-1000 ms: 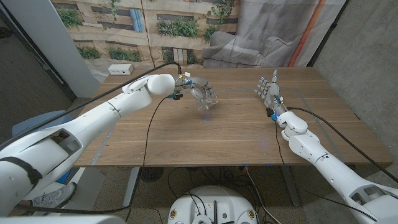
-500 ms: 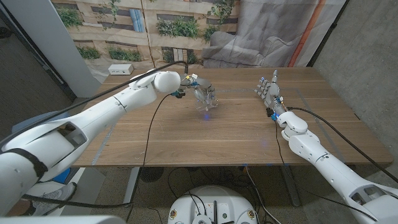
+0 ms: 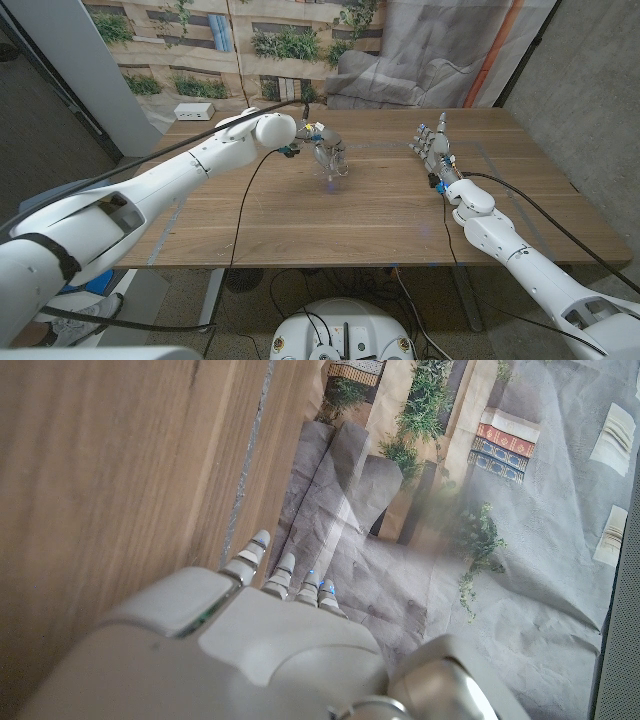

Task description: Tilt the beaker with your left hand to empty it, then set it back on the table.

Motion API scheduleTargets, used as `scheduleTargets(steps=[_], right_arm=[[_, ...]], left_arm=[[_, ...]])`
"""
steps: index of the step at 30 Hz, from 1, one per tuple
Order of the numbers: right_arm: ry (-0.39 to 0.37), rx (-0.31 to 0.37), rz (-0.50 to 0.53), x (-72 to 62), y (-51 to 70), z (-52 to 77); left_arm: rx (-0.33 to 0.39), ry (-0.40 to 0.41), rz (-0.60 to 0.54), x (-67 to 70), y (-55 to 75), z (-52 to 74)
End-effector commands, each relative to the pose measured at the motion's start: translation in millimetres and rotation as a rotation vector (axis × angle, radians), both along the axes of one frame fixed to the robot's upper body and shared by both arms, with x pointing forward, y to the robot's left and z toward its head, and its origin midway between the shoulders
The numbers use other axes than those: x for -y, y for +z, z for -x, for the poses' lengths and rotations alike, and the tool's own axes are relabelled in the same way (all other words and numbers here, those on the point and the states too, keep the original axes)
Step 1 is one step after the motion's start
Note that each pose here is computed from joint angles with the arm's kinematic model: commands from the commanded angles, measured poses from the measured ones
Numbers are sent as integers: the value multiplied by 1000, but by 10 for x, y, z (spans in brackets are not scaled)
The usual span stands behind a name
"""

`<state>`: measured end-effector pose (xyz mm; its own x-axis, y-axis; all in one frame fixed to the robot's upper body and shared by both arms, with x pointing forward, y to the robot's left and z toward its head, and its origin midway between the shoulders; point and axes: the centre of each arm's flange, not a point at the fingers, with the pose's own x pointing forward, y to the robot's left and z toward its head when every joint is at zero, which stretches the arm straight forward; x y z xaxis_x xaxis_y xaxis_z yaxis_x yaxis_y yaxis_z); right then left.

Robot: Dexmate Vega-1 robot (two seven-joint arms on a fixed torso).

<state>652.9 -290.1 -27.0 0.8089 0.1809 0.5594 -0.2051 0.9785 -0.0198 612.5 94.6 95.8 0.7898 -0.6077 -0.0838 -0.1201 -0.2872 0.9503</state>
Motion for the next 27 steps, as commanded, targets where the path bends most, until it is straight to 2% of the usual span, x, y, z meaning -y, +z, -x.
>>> scheduleTargets(steps=[1, 10, 17, 27], right_arm=[[-1, 0, 0, 1, -1, 0], [-1, 0, 0, 1, -1, 0], [-1, 0, 0, 0, -1, 0], [-1, 0, 0, 1, -2, -1]], left_arm=[[9, 29, -55, 90, -50, -8], [17, 27, -39, 113, -71, -6], [28, 18, 9, 100, -5, 6], [25, 2, 141, 43, 53, 51]])
